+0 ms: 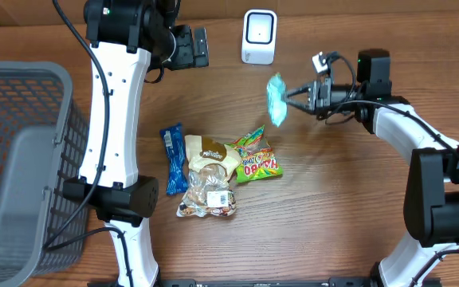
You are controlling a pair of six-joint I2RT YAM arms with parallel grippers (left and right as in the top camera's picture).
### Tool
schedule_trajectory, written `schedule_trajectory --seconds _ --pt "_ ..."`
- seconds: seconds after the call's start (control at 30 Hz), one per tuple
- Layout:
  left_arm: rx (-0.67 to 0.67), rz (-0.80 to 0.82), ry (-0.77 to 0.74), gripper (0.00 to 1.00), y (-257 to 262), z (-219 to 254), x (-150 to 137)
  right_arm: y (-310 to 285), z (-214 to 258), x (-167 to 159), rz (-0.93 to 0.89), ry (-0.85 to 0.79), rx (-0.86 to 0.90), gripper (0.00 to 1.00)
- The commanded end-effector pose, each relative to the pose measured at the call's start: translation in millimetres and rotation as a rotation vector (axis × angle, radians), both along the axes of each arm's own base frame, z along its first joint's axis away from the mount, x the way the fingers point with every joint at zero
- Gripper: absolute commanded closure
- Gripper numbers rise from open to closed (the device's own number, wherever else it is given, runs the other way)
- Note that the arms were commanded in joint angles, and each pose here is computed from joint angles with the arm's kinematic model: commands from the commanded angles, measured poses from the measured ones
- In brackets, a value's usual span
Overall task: Scan the item barcode
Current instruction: 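Lift the mint-green packet with the right gripper toward the scanner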
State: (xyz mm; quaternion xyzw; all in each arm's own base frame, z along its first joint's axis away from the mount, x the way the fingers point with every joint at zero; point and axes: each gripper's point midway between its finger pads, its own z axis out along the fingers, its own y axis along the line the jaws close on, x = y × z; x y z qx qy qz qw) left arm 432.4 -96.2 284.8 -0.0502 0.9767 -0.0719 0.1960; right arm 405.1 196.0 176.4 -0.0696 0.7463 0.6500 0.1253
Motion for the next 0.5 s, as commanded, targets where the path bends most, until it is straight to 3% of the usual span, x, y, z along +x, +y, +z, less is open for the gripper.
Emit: schedule_trajectory --seconds 0.0,0.07,0.27,0.47 --pt "-0.006 -0.006 0.003 0.00 -4.5 -1.8 0.9 9.2 30.3 -10.2 0.123 0.061 0.103 0.96" --pt "-0.006 -0.006 0.003 0.00 -4.5 -1.8 0.9 8.7 49.7 -17.6 0.200 -0.017 0.128 0.96" --pt "-0.006 -0.006 0.003 0.00 -4.5 -1.8 0.9 9.4 81.2 -18.1 0.210 -0.148 0.120 0.96" --pt "-0.006 -0.006 0.003 0.00 -4.5 -1.8 0.9 7.4 125.7 -42.9 0.194 -0.131 0.119 0.97"
